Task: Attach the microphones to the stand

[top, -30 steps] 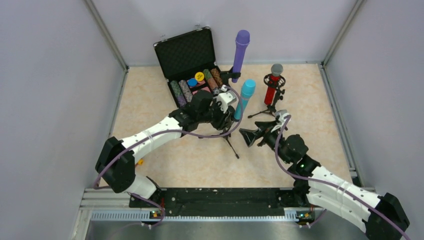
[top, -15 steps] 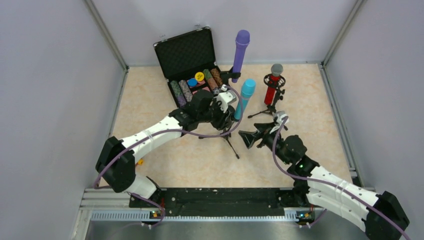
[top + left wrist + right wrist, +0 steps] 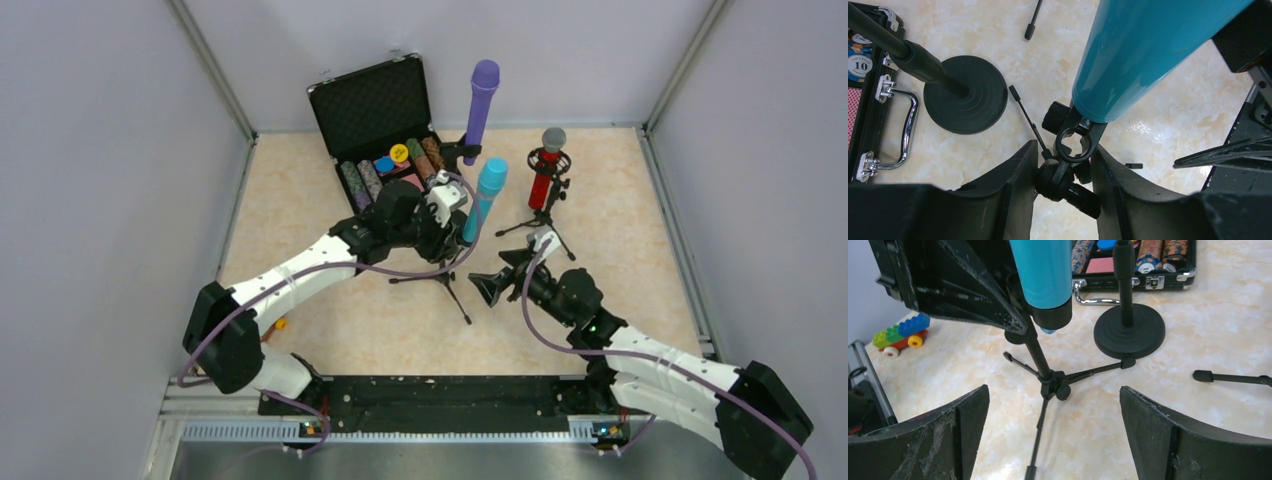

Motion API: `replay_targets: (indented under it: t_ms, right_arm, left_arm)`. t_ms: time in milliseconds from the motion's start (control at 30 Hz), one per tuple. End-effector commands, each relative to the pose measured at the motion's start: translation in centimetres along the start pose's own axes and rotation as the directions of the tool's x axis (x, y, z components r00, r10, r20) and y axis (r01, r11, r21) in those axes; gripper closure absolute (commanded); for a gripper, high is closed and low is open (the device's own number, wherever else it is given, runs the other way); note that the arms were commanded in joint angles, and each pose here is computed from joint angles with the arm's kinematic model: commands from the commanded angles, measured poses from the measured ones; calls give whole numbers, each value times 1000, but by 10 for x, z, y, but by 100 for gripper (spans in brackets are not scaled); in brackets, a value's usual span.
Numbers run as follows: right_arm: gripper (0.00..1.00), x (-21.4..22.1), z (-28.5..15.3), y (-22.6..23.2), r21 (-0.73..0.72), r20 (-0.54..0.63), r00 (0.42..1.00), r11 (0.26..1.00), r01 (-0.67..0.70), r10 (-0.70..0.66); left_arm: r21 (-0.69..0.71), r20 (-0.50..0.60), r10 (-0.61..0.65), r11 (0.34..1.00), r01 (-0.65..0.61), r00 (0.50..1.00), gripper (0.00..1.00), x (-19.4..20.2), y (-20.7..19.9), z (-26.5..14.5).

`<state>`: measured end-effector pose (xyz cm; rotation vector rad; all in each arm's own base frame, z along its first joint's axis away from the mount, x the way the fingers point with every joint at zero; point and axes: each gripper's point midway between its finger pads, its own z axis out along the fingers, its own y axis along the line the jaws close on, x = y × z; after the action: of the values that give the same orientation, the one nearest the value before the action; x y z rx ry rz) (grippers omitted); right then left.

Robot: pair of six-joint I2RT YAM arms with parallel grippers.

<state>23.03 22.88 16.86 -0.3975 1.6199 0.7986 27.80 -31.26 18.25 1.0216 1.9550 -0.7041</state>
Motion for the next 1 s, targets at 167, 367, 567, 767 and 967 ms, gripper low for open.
replay_targets:
  t_ms: [167,367,567,767,967]
  right_arm:
    - [9,-3,13,33,-206,53,993,971,117,-108]
    - [11,1,21,39,-226,54,990,964,137,-128]
    - [13,3,25,48,-259,65,989,955,146,-134]
    - [14,5,29,55,-282,74,988,948,148,-133]
    - [16,8,34,61,-298,81,988,943,147,-128]
  left_arm:
    - [38,191,36,998,-44,981,100,-62,-17,-33]
    - [52,211,35,998,-47,977,100,-66,-21,-39]
    - [66,236,34,996,-51,971,100,-72,-26,-45]
    - [79,261,36,995,-59,965,100,-76,-30,-49]
    - [104,276,32,993,-63,961,100,-79,-35,-52]
